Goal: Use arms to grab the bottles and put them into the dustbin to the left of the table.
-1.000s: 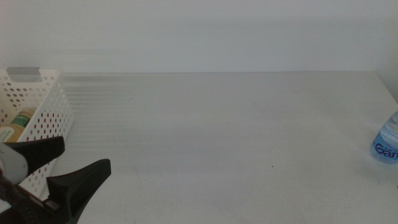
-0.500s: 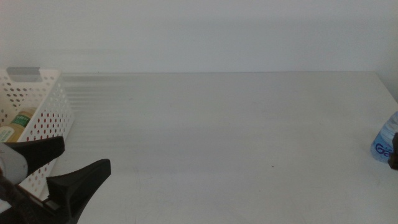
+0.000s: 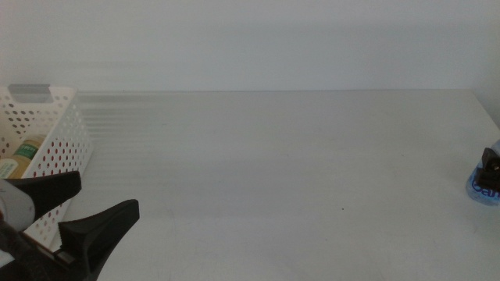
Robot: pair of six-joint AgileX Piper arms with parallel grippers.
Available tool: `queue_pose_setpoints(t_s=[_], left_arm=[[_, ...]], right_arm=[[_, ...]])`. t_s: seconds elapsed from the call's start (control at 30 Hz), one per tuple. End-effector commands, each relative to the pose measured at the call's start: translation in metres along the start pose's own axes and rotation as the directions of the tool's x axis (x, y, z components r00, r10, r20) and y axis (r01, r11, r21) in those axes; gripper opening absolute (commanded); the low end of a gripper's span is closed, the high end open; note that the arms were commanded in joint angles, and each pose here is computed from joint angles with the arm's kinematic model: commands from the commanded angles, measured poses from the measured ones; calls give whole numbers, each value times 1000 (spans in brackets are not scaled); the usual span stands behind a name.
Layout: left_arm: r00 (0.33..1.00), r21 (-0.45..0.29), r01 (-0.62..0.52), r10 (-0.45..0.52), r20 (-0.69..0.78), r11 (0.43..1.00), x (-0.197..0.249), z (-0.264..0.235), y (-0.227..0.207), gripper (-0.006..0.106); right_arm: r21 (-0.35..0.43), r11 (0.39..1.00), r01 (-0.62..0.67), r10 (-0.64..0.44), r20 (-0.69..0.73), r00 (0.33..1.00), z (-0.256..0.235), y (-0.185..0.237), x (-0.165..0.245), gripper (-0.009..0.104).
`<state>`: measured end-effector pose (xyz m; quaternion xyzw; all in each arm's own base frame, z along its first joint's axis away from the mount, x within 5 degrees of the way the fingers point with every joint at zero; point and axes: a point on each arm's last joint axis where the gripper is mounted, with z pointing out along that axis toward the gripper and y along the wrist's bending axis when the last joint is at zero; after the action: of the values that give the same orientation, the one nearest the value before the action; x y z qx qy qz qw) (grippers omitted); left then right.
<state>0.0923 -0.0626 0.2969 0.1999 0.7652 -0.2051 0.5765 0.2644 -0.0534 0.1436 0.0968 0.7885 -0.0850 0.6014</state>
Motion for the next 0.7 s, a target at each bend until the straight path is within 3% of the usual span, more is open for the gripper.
queue_pose_setpoints(t_s=[0.0,0.1,0.17,0.27,0.4,0.53,0.67], left_arm=[[996,11,12,-13,90,1000,-14,-2,-2,88],[996,11,12,-13,90,1000,-14,-2,-2,88],[996,11,12,-13,90,1000,-14,-2,-2,88],[996,11,12,-13,90,1000,-14,-2,-2,88],[996,11,12,-13,90,1000,-14,-2,-2,88],[996,11,12,-13,90,1000,-14,-2,-2,88],[996,11,12,-13,90,1000,-14,-2,-2,88]], right_arm=[[47,999,-19,14,123,992,8,-5,-19,82],[68,997,-34,26,115,993,17,-7,-16,81],[57,998,5,-11,102,995,22,-5,-13,71],[32,999,43,-46,103,994,22,-2,-13,46],[2,999,35,-35,114,993,22,0,-14,0],[-85,996,35,-25,119,993,21,10,-14,0],[-233,971,53,-14,165,986,18,29,-18,0]])
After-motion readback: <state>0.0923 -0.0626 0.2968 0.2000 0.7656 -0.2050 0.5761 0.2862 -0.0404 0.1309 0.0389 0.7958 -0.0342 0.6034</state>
